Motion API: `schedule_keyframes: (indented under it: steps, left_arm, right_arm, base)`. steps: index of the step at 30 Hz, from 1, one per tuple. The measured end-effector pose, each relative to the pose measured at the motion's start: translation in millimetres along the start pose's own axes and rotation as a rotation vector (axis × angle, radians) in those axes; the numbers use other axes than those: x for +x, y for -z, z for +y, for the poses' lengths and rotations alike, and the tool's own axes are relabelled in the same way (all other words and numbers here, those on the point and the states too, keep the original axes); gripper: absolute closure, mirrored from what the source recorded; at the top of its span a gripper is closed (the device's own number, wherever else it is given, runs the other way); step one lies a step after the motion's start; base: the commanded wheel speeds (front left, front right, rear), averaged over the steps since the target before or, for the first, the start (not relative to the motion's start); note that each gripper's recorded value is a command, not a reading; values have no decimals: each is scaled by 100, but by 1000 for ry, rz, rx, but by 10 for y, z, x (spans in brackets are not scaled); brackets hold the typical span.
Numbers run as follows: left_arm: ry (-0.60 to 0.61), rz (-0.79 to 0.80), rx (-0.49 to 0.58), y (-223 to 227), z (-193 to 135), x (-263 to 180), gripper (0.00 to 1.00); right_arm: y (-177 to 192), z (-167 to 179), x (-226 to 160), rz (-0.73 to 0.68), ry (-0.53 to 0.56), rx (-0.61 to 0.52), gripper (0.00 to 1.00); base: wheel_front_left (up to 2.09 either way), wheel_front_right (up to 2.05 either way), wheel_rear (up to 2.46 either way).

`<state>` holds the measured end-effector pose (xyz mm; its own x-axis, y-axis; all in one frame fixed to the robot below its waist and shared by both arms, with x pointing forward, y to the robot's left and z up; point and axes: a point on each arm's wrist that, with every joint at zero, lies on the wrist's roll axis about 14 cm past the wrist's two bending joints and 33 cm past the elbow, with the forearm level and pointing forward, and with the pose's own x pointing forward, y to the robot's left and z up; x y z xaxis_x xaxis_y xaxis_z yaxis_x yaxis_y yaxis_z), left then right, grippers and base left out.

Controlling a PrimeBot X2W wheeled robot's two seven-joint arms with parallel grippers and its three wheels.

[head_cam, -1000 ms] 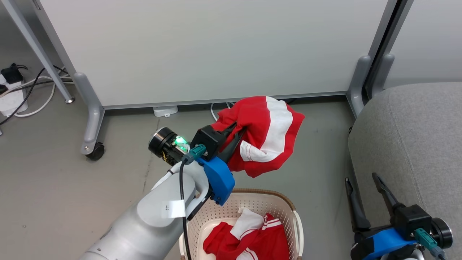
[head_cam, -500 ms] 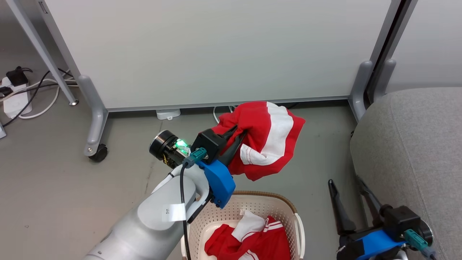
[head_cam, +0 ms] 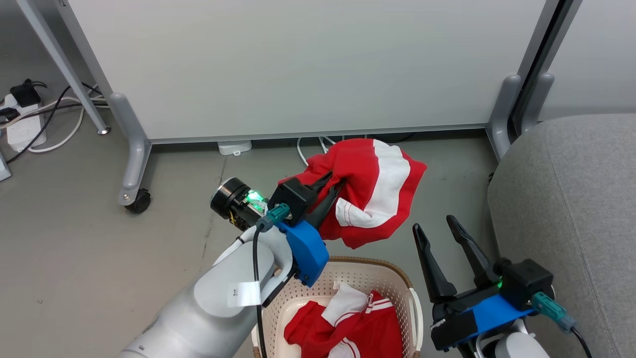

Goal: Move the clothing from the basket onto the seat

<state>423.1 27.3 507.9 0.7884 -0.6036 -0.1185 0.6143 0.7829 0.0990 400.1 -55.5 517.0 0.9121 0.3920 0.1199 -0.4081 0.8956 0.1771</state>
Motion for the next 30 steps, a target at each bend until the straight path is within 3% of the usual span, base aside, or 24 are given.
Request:
schedule_keyframes:
  steps: [30]
  left_arm:
    - [27, 6, -1, 81, -18, 102, 100]
  right_arm:
    - [283, 290, 636, 81, -87, 254, 0]
  base:
    - [0, 0, 0]
